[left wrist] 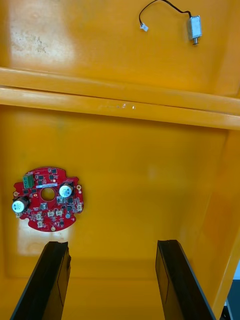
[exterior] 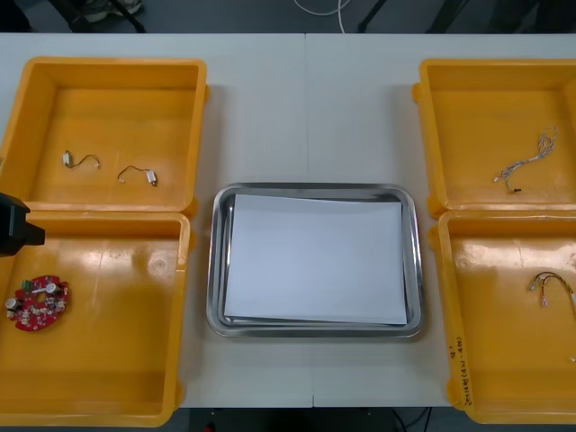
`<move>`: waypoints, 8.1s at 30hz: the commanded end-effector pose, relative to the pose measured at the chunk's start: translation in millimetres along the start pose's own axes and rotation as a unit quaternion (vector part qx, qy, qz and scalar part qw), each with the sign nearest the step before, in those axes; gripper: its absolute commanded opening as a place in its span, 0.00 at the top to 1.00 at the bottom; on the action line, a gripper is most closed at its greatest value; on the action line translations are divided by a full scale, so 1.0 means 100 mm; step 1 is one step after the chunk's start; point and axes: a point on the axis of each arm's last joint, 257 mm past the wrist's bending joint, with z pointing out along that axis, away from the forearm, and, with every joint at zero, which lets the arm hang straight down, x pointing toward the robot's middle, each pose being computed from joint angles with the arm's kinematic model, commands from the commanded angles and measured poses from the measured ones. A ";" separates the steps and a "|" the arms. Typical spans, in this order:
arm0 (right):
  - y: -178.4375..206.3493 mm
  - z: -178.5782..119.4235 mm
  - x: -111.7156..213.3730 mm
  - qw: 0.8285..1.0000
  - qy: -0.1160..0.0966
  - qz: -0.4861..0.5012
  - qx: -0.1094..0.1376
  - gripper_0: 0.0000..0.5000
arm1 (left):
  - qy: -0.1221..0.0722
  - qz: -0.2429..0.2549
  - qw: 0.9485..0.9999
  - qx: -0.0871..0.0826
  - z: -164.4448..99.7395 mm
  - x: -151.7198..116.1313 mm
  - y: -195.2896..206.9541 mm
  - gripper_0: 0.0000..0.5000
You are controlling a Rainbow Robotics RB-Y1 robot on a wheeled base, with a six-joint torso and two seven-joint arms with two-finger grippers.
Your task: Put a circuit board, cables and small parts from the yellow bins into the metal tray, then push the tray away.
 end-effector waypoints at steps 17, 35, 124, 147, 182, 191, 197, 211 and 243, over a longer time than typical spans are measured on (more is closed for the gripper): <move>-0.31 0.08 -0.05 1.000 -0.027 -0.001 0.010 0.00 | 0.038 -0.076 0.994 -0.070 0.11 0.16 0.59 0.00; -0.48 0.48 0.26 0.999 -0.023 -0.027 -0.025 0.00 | 0.079 -0.099 0.988 -0.087 0.29 0.34 0.86 0.00; -0.24 1.88 1.02 1.000 -0.014 -0.005 -0.021 0.26 | 0.025 -0.082 0.992 -0.088 1.39 0.47 1.17 0.00; -0.17 1.74 0.85 0.999 -0.028 -0.026 -0.022 1.00 | 0.020 -0.073 0.993 -0.089 1.42 0.47 1.18 1.00; -0.04 0.09 0.40 0.997 0.001 -0.074 -0.006 1.00 | 0.033 -0.045 0.993 -0.104 0.86 0.27 1.11 1.00; 0.15 -0.17 0.31 0.995 0.009 -0.103 -0.004 1.00 | 0.044 -0.026 0.993 -0.105 0.45 0.14 0.94 1.00; 0.40 -0.27 0.19 0.991 -0.007 -0.127 -0.031 1.00 | 0.047 -0.001 0.994 -0.094 0.25 0.10 0.72 1.00; 0.93 -0.32 0.02 0.979 -0.025 -0.195 -0.052 1.00 | 0.009 0.095 0.995 -0.024 0.02 -0.26 -0.08 1.00; 1.97 -0.35 -0.06 0.942 -0.035 -0.315 -0.105 1.00 | -0.006 0.311 0.948 0.066 0.07 -0.12 -1.97 1.00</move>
